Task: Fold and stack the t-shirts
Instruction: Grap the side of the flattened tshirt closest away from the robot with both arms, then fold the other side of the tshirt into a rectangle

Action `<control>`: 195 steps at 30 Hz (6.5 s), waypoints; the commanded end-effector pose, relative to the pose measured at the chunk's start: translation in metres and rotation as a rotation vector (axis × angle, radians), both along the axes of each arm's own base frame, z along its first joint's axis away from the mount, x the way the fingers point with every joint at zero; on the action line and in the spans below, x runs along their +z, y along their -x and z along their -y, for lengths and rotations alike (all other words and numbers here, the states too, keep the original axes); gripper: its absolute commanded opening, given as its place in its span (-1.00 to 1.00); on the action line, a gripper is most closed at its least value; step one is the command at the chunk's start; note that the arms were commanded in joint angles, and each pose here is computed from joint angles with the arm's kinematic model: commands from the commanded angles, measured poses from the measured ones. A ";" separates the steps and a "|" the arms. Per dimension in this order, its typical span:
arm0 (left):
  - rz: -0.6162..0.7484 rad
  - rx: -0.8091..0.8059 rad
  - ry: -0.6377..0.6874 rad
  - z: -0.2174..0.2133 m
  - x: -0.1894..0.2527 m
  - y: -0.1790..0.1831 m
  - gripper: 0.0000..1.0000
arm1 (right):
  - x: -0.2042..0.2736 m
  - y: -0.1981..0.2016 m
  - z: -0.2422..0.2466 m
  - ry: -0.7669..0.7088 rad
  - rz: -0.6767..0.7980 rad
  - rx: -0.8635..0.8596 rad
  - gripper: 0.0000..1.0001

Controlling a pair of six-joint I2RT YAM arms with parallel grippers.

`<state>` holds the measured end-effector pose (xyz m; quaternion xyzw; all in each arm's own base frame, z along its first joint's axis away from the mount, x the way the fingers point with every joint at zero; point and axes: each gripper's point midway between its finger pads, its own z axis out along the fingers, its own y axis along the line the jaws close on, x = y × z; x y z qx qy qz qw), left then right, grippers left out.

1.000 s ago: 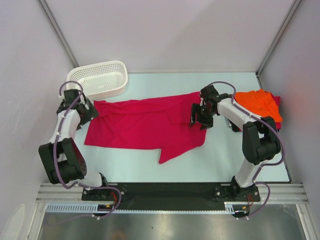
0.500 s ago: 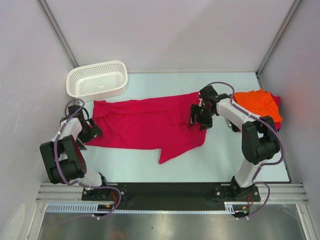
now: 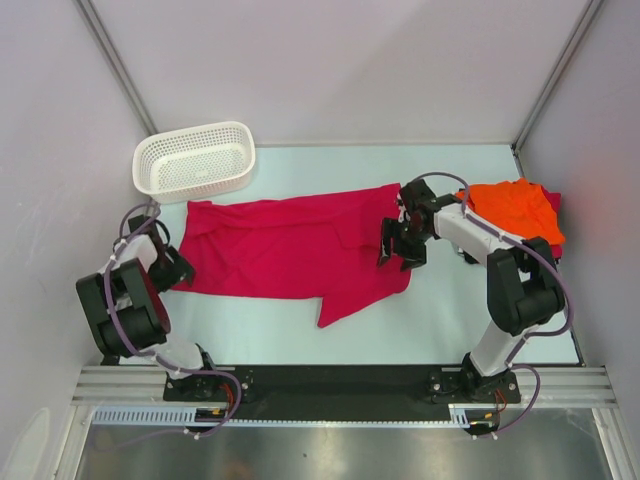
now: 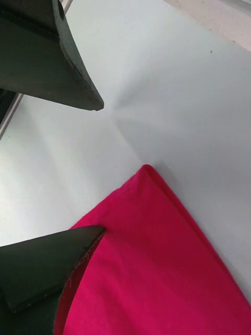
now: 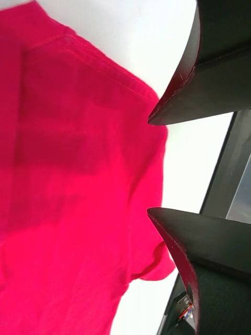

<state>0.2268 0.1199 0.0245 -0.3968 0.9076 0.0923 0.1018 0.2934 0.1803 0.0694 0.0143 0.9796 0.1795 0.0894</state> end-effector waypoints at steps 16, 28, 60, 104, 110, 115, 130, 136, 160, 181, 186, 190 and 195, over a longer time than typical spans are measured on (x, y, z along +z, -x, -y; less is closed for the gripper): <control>0.094 -0.036 0.109 -0.003 -0.011 -0.060 -0.99 | 0.046 0.103 -0.076 -0.061 0.069 0.351 0.39; 0.088 -0.040 0.139 0.004 -0.017 -0.058 -1.00 | 0.021 0.167 -0.063 0.446 0.324 0.391 -0.05; 0.098 -0.047 0.173 0.010 -0.024 -0.060 -1.00 | -0.037 0.127 -0.160 0.748 0.443 0.734 0.27; 0.368 -0.061 0.180 0.036 0.083 -0.122 -1.00 | 0.023 -0.035 -0.058 0.950 0.494 0.460 -0.88; 0.339 -0.081 0.169 0.037 0.076 -0.150 -1.00 | 0.016 -0.068 -0.051 0.958 0.479 0.419 -0.87; 0.282 -0.076 0.156 0.033 0.060 -0.159 -0.95 | 0.001 -0.090 -0.059 0.980 0.472 0.417 -0.86; 0.287 -0.094 0.101 0.035 0.077 -0.177 0.99 | 0.005 -0.136 -0.045 1.104 0.533 0.279 -0.75; 0.302 -0.138 0.076 0.040 0.088 -0.177 0.99 | 0.053 -0.130 -0.031 1.071 0.607 0.163 -0.17; 0.206 -0.223 0.094 0.063 0.055 -0.161 1.00 | 0.045 -0.036 -0.116 0.292 0.483 0.197 0.72; 0.205 -0.227 0.084 0.063 0.058 -0.158 0.99 | -0.017 -0.059 -0.128 0.281 0.362 0.218 0.29; 0.196 -0.226 0.080 0.062 0.055 -0.158 0.99 | -0.002 -0.062 -0.125 0.268 0.379 0.199 0.30; 0.187 -0.225 0.085 0.063 0.052 -0.157 0.99 | 0.003 -0.065 -0.121 0.273 0.390 0.181 0.30; 0.181 -0.235 0.081 0.064 0.051 -0.156 0.99 | 0.008 -0.070 -0.114 0.276 0.392 0.159 0.29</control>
